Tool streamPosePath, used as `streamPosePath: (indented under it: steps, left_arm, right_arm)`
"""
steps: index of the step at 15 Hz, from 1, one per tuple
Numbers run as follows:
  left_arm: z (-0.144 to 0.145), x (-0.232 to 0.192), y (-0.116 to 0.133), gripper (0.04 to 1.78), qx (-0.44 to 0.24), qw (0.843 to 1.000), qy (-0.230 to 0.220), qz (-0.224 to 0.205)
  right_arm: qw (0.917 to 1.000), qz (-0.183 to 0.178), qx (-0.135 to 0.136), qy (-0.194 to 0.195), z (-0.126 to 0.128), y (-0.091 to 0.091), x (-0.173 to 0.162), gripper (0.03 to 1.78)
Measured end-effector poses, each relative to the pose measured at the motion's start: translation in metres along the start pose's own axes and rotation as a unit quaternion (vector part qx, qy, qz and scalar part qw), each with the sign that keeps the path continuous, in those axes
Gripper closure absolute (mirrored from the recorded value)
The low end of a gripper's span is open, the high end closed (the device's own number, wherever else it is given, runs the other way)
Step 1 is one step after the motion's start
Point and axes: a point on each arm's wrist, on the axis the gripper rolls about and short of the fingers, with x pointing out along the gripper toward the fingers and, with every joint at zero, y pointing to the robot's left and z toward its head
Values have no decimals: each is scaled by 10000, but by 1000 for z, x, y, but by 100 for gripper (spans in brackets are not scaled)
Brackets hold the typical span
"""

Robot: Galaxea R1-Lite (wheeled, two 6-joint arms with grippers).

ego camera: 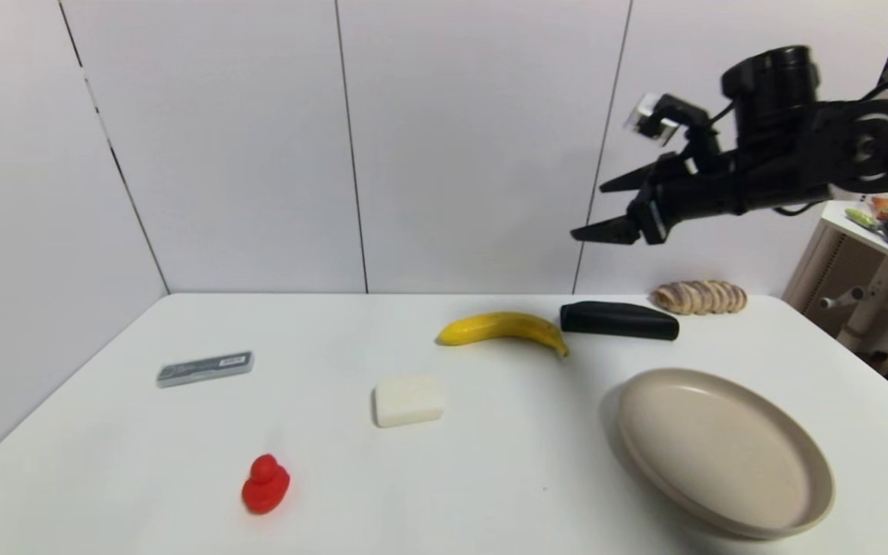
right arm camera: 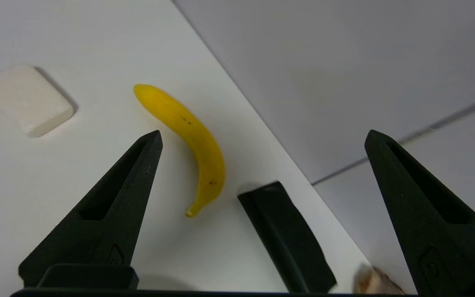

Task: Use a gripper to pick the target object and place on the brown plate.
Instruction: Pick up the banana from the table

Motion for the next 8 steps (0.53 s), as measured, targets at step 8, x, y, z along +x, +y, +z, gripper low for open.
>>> streamPosePath:
  steps: [8]
  left_arm:
    - [0,0,0,13,-2,10000,0,0]
  right_arm:
    - [9918,847,-37,952,-46,41,137,12]
